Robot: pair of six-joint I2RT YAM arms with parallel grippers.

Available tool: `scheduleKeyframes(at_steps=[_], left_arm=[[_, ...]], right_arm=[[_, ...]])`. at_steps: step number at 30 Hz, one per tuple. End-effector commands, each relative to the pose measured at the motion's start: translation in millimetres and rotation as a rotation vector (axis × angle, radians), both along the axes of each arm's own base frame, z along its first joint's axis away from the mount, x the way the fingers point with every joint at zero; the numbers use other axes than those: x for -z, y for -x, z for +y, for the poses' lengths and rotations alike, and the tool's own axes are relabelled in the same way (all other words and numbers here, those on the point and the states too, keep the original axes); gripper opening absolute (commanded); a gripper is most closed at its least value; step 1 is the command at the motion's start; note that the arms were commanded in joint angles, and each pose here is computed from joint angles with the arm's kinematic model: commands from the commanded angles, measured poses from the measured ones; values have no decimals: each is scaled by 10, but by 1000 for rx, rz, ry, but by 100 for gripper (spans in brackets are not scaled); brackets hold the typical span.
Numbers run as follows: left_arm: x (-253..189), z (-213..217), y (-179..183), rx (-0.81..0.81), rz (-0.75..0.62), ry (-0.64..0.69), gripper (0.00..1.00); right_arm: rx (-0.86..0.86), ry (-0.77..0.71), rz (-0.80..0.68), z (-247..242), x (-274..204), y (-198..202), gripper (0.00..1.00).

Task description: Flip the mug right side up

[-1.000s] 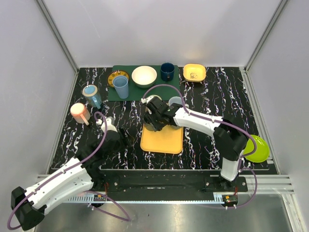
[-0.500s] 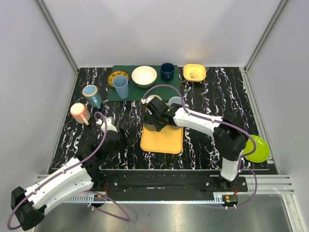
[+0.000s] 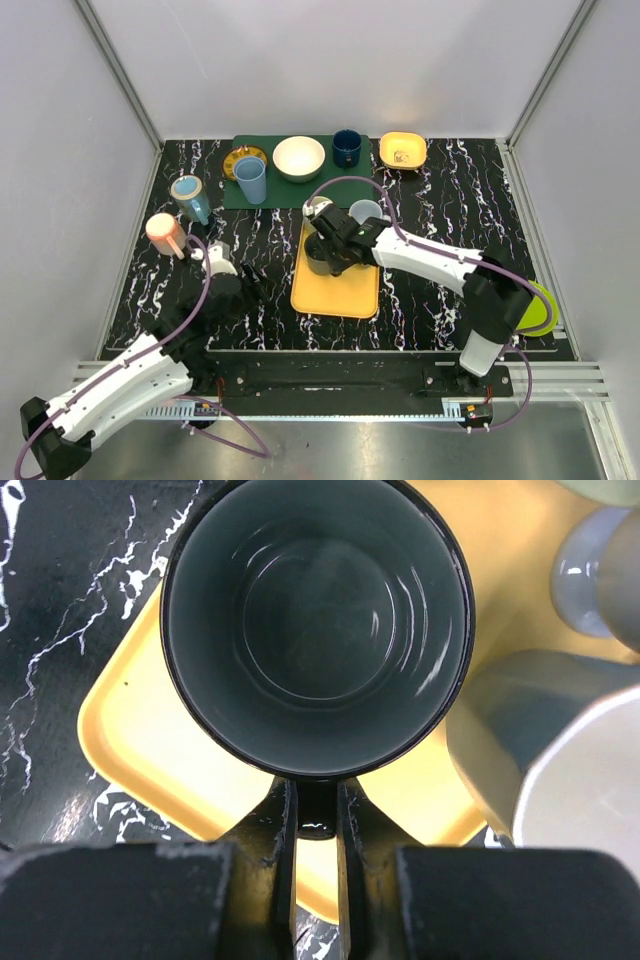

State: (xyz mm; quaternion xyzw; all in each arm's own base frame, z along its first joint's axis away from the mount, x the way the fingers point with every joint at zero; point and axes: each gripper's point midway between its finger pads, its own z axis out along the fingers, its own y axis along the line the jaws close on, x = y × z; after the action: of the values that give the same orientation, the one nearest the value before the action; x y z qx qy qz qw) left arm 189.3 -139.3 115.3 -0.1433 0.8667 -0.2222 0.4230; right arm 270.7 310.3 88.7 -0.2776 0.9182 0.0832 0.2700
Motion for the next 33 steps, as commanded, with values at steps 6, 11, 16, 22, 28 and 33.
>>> scheduleKeyframes(at_steps=[6, 11, 16, 22, 28, 33], left_arm=[[-467, 135, -137, -94, -147, 58, 70], [-830, 102, -144, -93, -266, 206, 84], [-1406, -241, 15, 107, -511, 528, 99], [-1874, -528, 316, 347, -674, 736, 99], [-2115, -872, 518, 566, -694, 888, 98], [-2337, -976, 501, 611, -731, 906, 96]], right_arm=[[-12, -246, -103, 152, -917, 107, 0], [-24, -492, -123, 272, -1481, 246, 0], [-68, -905, -127, 301, -2316, 398, 0], [-144, -1211, -71, 221, -2873, 587, 0], [-207, -1377, 5, 238, -3052, 760, 0], [-237, -1419, 25, 232, -3124, 822, 0]])
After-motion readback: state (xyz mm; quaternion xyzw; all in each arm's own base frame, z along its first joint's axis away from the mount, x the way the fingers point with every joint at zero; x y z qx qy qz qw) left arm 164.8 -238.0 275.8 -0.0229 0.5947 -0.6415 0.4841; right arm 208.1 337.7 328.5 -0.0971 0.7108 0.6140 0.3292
